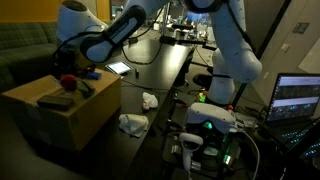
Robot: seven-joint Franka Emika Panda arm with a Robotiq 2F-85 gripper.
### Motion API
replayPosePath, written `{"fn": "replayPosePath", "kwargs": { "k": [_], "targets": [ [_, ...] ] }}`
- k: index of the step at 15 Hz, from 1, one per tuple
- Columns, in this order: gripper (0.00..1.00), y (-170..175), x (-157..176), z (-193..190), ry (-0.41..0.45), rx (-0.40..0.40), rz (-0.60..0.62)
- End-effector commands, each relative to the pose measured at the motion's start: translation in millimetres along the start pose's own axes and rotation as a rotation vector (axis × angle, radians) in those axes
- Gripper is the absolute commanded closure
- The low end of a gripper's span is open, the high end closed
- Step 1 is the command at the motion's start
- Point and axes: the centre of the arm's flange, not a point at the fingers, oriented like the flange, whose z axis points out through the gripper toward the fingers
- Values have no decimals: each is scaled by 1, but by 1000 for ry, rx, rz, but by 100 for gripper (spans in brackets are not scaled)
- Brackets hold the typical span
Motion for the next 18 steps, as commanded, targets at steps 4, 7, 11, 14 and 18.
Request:
{"fn": "replayPosePath", "kwargs": {
  "k": [4, 7, 11, 14, 18],
  "targets": [
    [0, -56, -10, -24, 28, 34, -17],
    [0, -70, -18, -20, 13, 58, -30],
    [0, -76, -29, -6, -15, 73, -51],
    [0, -79, -38, 5, -40, 86, -61],
    [0, -85, -48, 14, -58, 109, -75]
  ]
}}
